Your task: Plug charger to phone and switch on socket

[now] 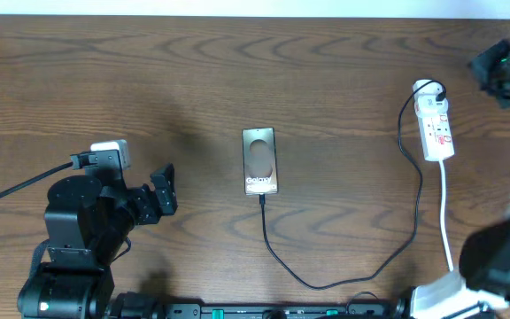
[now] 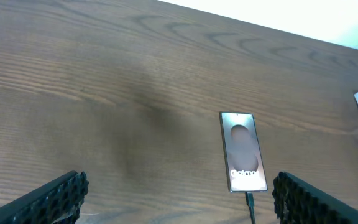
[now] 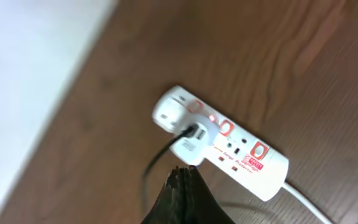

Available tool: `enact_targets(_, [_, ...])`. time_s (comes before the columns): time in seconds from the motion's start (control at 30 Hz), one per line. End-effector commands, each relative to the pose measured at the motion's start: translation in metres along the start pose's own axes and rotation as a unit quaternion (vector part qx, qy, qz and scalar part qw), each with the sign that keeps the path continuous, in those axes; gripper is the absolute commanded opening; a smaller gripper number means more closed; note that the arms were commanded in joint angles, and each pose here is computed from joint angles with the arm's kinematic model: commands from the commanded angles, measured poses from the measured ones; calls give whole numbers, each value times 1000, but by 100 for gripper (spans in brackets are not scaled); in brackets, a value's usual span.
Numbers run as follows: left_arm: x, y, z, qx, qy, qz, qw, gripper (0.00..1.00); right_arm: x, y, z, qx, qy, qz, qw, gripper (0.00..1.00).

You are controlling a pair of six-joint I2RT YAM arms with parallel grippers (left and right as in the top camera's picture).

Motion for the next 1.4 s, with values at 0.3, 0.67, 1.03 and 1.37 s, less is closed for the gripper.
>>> enact_targets(0.3, [1,2,0,2,-1,8,1000,97,-209,-19,10,25,-232,120,965,1])
enact_targets(0.67, [0,2,0,2,-2,8,1000,97,-361,-70,-57,-47,-400,173,899,1])
enact_targets(1.03, [0,6,1,-6,-6,18,1000,97,-417,-109,-118,-42,-452,210,866,1])
enact_targets(1.37, [-14,13,4,-20,-40,33,998,97,-434,-123,-140,-54,-460,247,851,1])
Point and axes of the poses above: each gripper's point midway between its finger pads, its own x axis out along the fingers, its own y axis along the line the jaws close on, z = x × y, the point moved 9 cm from there along -x, back along the fingers, and after that the axes turned 5 degrees about -x, right-handed, at the moved point
